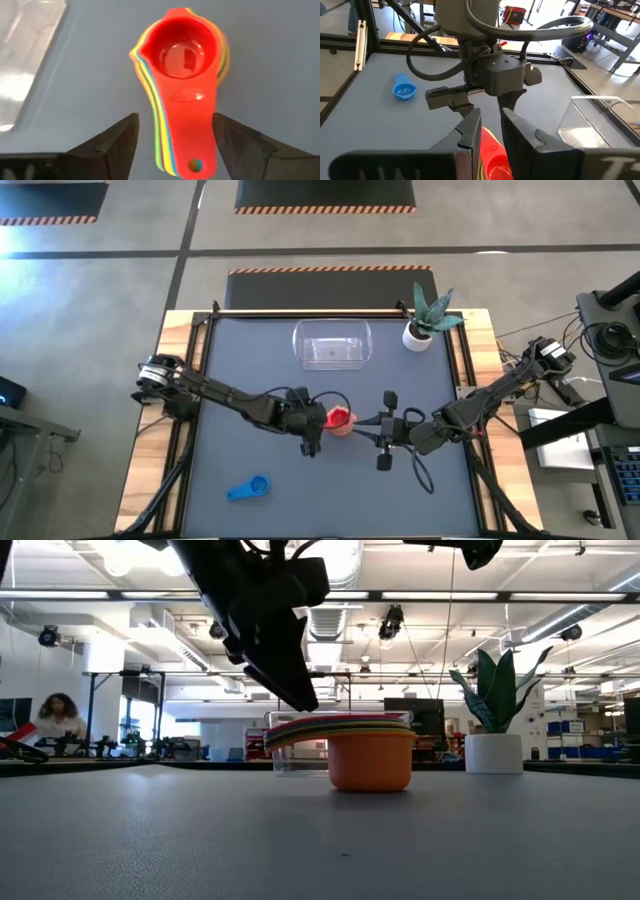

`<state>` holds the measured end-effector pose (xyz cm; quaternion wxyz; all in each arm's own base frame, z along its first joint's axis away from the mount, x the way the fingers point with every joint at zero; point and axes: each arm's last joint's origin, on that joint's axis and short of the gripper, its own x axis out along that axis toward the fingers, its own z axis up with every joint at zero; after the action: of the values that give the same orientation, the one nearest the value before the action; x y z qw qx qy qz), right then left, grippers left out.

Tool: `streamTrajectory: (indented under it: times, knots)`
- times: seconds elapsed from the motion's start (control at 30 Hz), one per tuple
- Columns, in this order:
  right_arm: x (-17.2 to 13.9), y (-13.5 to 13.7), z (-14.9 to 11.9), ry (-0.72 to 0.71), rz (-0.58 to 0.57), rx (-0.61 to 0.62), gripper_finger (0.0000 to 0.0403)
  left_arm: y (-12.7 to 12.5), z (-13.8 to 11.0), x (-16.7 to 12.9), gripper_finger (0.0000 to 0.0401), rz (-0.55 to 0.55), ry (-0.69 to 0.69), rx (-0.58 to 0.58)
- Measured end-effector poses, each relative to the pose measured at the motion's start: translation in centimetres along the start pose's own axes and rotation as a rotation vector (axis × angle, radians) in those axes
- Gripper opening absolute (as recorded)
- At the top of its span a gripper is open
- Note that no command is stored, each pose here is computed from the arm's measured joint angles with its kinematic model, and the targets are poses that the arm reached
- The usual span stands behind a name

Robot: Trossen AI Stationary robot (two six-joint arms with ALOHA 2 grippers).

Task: Nest measuring cups in basket
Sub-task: Stack the red measuring cup on top of the light blue measuring cup, then stack the blue measuring cup on top of the red measuring cup

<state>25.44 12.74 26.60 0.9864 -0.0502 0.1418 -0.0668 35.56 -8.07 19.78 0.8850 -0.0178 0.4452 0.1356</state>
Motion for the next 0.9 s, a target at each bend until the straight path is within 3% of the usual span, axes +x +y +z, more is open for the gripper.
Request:
streamTrajectory:
  times: [0.13,0.3,0.53,0.7,0.9]
  knots:
    - [0.0,0.0,0.0,0.0,0.0,0.01,0.0065,0.3,-0.2,-0.7,0.0252,0.035,0.069,0.022]
    - [-0.1,0.1,-0.1,0.005,0.005,0.005,0.0066,-0.9,-1.9,-5.2,0.0254,0.032,0.15,0.034]
    - [-0.2,0.3,-0.1,0.004,0.012,0.003,0.0066,-4.9,-7.8,-12.1,0.0254,-0.112,0.135,0.038]
    - [-0.2,0.3,0.0,-0.002,0.011,0.01,0.0066,-7.3,-13.7,-13.5,0.0255,-0.147,0.199,-0.039]
    - [-0.2,0.3,0.0,-0.002,0.012,0.036,0.0066,-9.0,-17.1,-14.2,0.0255,-0.176,0.236,-0.129]
